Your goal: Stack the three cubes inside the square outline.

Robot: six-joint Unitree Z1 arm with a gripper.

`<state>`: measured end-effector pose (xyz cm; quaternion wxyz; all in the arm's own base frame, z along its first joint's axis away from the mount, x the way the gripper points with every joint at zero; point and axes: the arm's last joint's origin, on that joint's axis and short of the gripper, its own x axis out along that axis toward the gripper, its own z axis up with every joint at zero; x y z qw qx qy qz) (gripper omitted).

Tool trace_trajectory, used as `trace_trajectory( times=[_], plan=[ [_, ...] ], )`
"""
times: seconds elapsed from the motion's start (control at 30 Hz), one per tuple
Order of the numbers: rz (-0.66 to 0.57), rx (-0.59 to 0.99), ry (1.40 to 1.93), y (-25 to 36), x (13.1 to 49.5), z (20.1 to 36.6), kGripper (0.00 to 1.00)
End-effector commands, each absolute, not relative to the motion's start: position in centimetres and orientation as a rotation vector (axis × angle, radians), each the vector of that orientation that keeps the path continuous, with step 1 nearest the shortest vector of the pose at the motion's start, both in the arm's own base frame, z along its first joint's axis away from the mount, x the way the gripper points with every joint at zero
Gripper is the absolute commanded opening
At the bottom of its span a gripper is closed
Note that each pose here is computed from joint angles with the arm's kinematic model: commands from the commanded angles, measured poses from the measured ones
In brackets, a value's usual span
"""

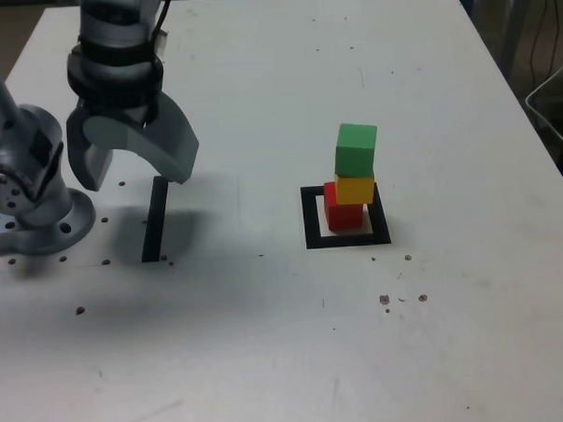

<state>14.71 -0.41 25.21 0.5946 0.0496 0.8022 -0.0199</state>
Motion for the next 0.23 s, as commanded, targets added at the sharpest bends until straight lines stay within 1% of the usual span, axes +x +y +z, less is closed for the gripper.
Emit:
trace_trajectory(
  times=[0.0, 0.1, 0.2],
  plan=[
    [-0.053, 0.109, 1.851, -0.46, 14.66, 25.3, 0.99],
    [-0.046, 0.117, 1.818, -0.42, 14.88, 25.4, 0.99],
    [-0.01, 0.158, 1.761, -0.21, 15.4, 25.43, 0.99]
  ],
)
